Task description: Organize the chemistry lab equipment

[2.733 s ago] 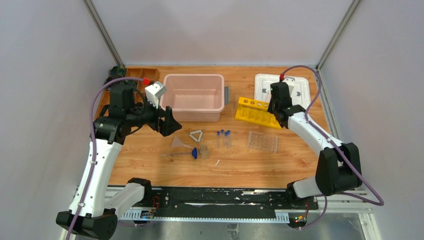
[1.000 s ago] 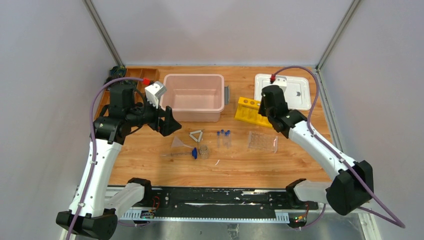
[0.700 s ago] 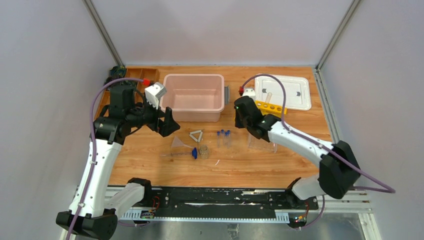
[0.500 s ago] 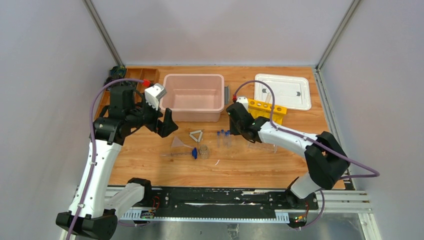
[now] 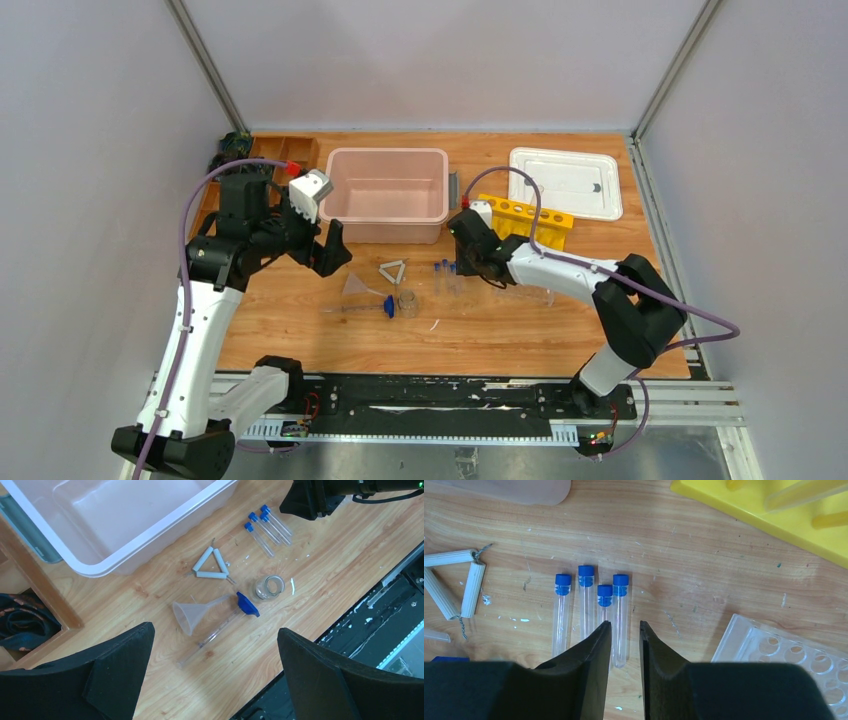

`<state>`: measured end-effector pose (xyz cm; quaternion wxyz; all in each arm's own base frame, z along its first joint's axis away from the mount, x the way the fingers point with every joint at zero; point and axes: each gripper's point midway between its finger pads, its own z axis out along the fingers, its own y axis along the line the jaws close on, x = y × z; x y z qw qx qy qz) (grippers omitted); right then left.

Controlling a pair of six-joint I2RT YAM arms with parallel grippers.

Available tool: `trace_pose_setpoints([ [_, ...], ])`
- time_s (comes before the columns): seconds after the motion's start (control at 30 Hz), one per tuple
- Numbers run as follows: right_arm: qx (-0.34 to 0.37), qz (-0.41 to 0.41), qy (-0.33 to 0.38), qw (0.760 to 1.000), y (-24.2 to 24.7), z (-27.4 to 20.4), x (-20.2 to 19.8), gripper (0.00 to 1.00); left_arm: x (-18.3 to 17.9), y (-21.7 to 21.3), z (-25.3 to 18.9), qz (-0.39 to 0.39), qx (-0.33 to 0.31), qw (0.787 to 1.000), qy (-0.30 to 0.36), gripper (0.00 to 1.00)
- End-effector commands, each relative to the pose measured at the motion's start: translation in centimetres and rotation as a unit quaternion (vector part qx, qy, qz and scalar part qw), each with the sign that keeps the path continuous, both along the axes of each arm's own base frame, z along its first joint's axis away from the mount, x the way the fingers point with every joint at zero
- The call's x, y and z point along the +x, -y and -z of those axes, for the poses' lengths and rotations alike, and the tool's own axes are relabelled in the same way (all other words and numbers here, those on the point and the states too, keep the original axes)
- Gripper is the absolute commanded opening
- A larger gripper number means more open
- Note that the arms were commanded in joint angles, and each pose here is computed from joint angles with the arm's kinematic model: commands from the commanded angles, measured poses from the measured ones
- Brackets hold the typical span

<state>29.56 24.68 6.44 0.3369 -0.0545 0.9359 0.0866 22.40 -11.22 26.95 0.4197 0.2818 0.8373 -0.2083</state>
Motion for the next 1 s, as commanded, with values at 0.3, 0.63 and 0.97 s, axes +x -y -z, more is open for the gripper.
trace_pose_setpoints([
  [0.3, -0.017, -0.010, -0.005, 1.000, -1.0, 0.6, -1.5, 0.46, -0.6, -1.6, 1.6, -0.004, 0.054, 0.999, 0.002, 1.00],
  [0.63, -0.022, -0.008, -0.011, 1.000, -1.6, 0.4, -1.8, 0.39, -1.1, -1.9, 2.9, 0.011, 0.071, 0.997, 0.003, 1.00],
  [0.97, -0.033, -0.003, -0.017, 0.999, -1.3, 1.8, -1.3, 0.26, -1.1, -1.5, 2.8, 0.011, 0.059, 0.998, -0.006, 1.00],
])
